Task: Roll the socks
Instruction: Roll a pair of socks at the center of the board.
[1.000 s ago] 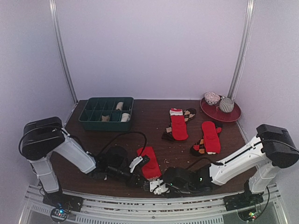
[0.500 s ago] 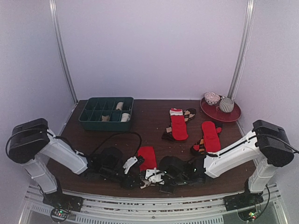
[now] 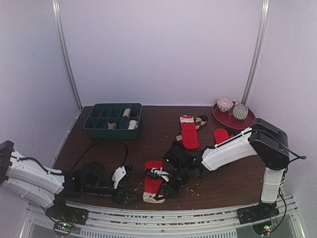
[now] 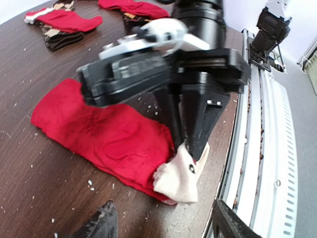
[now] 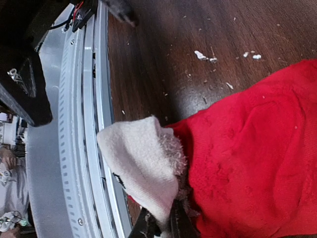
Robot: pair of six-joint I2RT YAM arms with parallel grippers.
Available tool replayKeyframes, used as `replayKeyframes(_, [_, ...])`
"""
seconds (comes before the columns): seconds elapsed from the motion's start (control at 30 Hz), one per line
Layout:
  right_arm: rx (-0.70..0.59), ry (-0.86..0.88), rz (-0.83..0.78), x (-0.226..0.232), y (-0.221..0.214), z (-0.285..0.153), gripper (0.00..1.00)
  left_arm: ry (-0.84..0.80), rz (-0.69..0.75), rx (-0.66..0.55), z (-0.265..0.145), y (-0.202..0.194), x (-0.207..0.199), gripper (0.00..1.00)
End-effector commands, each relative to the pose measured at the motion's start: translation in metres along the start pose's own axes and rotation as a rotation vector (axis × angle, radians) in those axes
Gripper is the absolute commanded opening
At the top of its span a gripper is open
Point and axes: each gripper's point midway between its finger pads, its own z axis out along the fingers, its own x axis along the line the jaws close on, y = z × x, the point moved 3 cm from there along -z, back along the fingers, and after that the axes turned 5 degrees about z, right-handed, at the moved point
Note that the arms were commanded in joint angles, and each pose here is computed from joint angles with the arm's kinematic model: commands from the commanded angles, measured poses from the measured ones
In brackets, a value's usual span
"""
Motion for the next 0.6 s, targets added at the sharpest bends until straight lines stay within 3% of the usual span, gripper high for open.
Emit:
replayKeyframes(0.0, [0.329,-0.072,0.358,-0.041,-0.093,0.013,0.07,-0.065,0.114,-0.155,0.004,0.025,-0.012,0.64])
replayKeyframes(0.3, [0.335,-0.084,0.382,-0.048,-0.090,0.019,0.07,-0.158,0.160,-0.112,0.039,0.023,-0.022,0.64])
replayKeyframes(0.57, [0.331,-0.071,0.391,-0.050,-0.088,0.021,0.07,-0.206,0.122,-0.049,0.045,0.001,-0.027,0.64])
